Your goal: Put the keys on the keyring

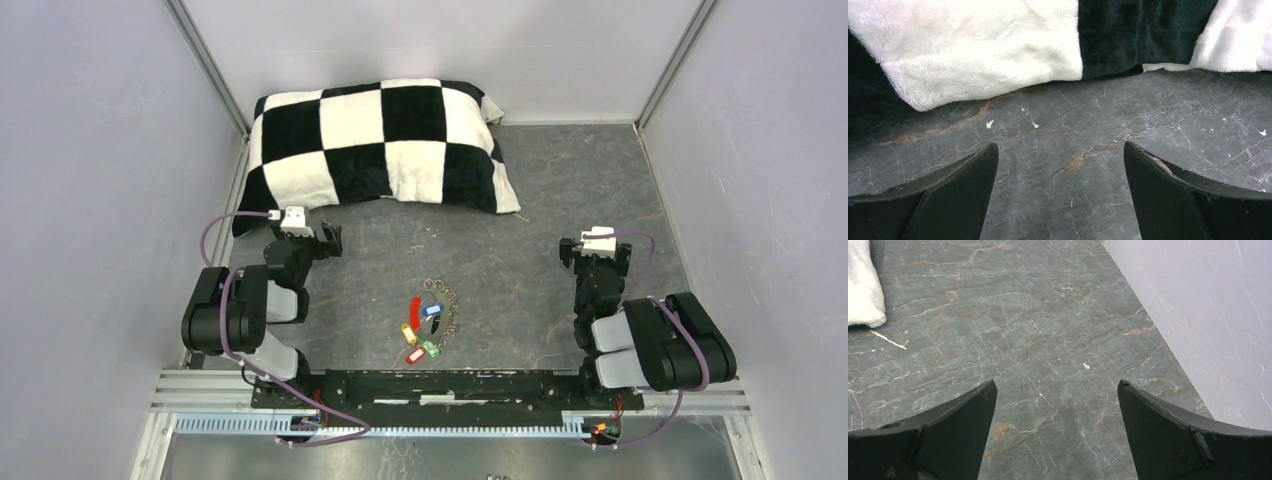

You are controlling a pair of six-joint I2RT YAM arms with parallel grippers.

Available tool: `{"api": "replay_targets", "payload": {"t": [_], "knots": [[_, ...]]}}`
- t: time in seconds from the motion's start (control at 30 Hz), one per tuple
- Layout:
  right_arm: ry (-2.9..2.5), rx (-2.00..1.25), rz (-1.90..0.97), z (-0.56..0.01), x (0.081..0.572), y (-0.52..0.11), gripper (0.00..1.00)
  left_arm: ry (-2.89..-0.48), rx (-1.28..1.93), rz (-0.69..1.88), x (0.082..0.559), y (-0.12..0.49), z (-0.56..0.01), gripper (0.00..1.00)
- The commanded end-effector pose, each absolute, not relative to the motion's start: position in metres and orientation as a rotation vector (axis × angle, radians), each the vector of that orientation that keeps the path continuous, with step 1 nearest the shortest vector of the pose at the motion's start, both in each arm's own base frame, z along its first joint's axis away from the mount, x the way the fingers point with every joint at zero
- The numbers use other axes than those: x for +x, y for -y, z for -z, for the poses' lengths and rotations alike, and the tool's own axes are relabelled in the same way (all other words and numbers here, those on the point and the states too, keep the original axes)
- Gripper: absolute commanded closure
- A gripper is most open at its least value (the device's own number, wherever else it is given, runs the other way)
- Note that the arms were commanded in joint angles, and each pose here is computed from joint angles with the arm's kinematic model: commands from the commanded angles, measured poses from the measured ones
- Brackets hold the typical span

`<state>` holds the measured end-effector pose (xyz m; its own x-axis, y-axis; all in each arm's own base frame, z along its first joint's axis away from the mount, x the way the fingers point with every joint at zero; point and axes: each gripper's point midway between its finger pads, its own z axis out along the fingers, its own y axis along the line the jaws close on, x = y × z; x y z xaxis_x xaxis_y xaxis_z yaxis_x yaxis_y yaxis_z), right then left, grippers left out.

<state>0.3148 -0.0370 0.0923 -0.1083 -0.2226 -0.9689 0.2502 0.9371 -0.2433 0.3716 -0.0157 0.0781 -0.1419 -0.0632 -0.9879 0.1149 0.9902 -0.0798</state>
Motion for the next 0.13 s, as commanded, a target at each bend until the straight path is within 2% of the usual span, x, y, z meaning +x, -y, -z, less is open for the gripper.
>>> {"api": "replay_targets", "payload": {"t": [0.0, 0.1], "knots": [[-1.642, 0.023, 0.395, -0.0815, 0.2936, 0.0396, 0.02, -1.669, 0.063, 0.091, 0.3764, 0.0108, -0.0896, 0.0], [-1.641, 0.022, 0.394, -0.0816, 0.2937, 0.0392, 0.02, -1.655, 0.062, 0.089, 0.3744, 0.0111, -0.0921, 0.0]]}}
